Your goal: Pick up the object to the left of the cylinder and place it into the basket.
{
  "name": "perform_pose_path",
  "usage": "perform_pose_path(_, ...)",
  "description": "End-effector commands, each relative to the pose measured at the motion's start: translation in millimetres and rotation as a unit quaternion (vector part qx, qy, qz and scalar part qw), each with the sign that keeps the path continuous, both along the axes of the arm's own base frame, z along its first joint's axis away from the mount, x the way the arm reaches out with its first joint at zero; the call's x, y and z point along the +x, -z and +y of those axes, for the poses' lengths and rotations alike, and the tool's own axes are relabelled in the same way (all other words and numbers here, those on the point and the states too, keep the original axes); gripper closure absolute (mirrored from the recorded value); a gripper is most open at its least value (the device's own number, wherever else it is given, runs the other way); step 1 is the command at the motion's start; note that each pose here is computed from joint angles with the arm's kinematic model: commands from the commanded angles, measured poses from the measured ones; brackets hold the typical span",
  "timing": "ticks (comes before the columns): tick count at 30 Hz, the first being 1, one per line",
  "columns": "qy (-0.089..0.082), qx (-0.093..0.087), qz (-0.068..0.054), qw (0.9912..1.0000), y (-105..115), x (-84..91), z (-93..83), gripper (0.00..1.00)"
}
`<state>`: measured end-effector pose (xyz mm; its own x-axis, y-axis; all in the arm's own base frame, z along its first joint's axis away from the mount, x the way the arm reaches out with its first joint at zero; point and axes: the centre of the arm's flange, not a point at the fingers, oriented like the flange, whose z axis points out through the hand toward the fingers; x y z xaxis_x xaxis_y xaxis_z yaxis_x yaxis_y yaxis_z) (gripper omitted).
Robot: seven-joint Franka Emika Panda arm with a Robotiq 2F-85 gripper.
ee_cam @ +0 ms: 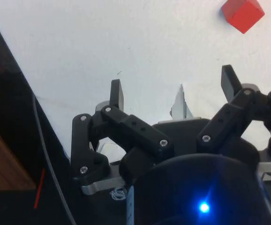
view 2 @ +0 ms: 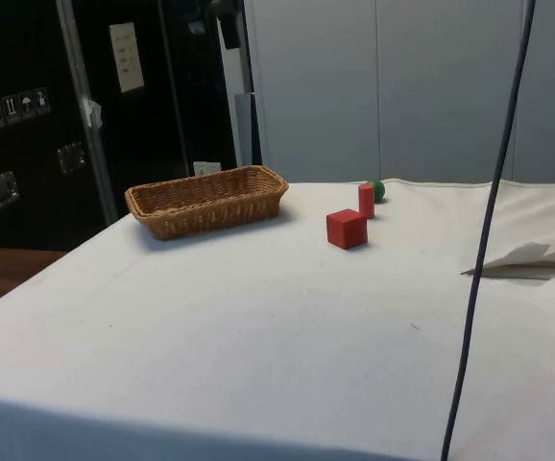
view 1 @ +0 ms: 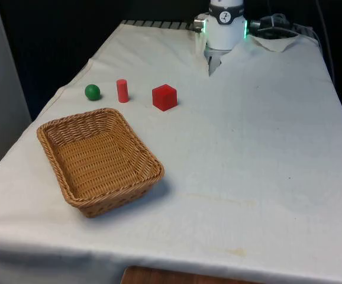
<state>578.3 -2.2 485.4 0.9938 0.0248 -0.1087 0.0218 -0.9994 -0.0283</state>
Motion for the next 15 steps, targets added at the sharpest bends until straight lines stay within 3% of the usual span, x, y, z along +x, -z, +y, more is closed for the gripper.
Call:
perform_pose_path(1,0.001,0.0,0.001,1.0,0.5,-0.2,0.0,0.0)
perform_pose_path(2,0.001,-0.003,-0.006,0.99998,1.3,-0.3,0.6,0.0)
perform_pose_path(8,0.002,-0.011,-0.017,0.9998,9.2,-4.8,0.9,0.0)
perform_pose_path(9,0.0,-0.006,-0.008,0.99995,10.9,-2.3,1.0,0.0)
perform_pose_path(10,0.002,-0.012,-0.019,0.99975,10.0,-5.5,1.1,0.0)
perform_pose_path(15,0.0,-0.02,-0.028,0.99941,17.5,-11.3,0.1,0.0)
